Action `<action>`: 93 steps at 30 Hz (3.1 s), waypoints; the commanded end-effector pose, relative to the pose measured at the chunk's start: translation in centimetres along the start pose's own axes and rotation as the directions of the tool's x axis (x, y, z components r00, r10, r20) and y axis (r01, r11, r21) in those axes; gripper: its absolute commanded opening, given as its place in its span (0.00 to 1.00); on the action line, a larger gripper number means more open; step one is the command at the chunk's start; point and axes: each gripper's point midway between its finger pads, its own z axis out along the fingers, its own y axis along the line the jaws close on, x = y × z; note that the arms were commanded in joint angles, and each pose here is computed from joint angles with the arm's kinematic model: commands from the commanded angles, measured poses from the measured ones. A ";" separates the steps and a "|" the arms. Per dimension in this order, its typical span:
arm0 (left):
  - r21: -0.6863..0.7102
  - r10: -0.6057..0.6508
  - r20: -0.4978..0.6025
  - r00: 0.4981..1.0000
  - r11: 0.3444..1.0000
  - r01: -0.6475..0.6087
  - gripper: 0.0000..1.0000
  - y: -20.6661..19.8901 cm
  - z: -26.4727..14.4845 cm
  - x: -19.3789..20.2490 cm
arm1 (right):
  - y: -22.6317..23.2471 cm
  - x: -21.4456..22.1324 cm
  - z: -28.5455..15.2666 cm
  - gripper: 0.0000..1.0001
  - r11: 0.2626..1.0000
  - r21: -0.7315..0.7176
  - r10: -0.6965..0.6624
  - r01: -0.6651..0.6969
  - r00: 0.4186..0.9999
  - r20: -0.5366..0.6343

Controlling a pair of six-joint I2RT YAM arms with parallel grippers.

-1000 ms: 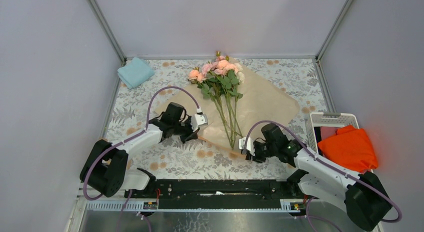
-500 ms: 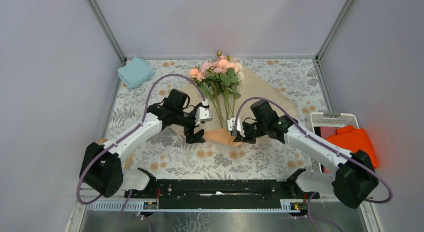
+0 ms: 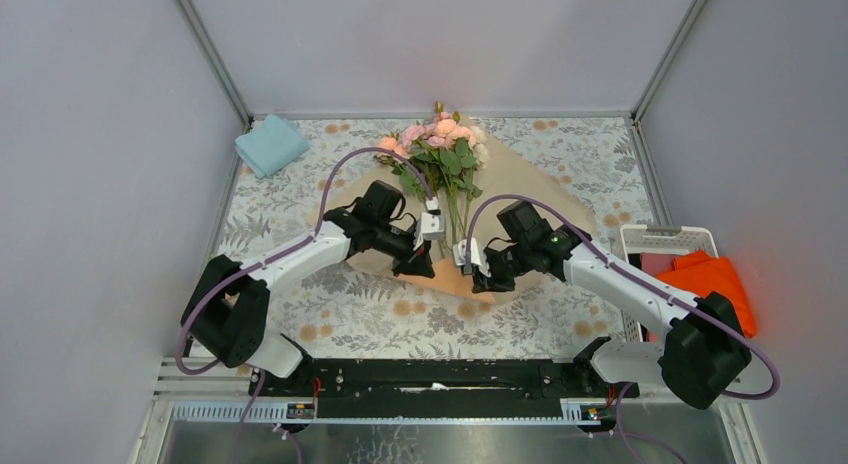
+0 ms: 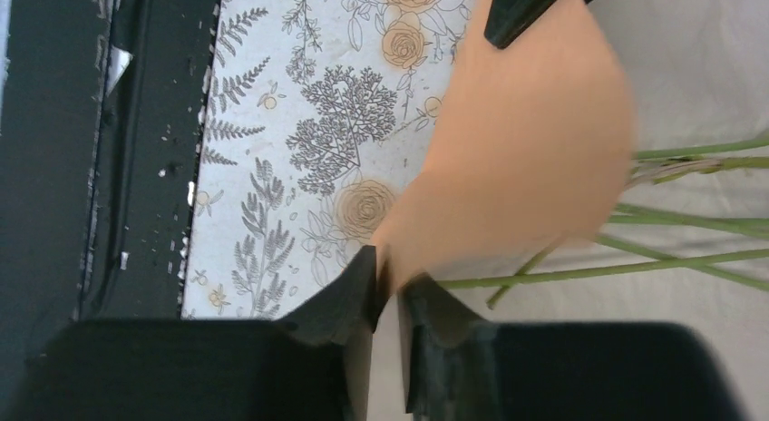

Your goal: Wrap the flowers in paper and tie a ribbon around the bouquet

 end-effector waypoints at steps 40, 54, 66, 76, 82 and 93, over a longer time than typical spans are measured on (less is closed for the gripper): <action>-0.348 -0.501 0.206 0.840 0.765 0.542 0.55 11.8 -6.3 6.4 | -6.8 0.5 6.4 0.00 0.630 0.124 0.704 -0.767 0.631 0.325; -0.300 -0.487 -0.041 0.872 0.839 0.454 0.76 7.9 -6.9 11.9 | -7.8 3.2 5.3 0.00 0.378 0.037 0.888 -0.925 0.374 0.269; -0.275 -0.454 -0.105 0.885 0.868 0.413 0.65 5.8 -5.4 12.3 | -7.4 6.8 3.5 0.00 0.233 0.097 0.947 -0.968 0.249 0.205; -0.393 -0.624 -0.097 0.776 0.740 0.546 0.00 9.0 -5.5 14.5 | -9.0 9.1 2.8 0.00 0.131 0.164 0.961 -0.978 0.166 0.222; -0.464 -0.671 -0.099 0.735 0.684 0.562 0.00 9.9 -6.1 15.7 | -9.5 10.5 2.9 0.00 0.101 0.224 0.965 -0.969 0.151 0.215; -0.581 -0.452 -0.131 0.882 0.756 0.301 0.61 9.4 -9.9 6.6 | -9.4 9.7 2.8 0.03 0.081 0.201 0.975 -0.976 0.119 0.187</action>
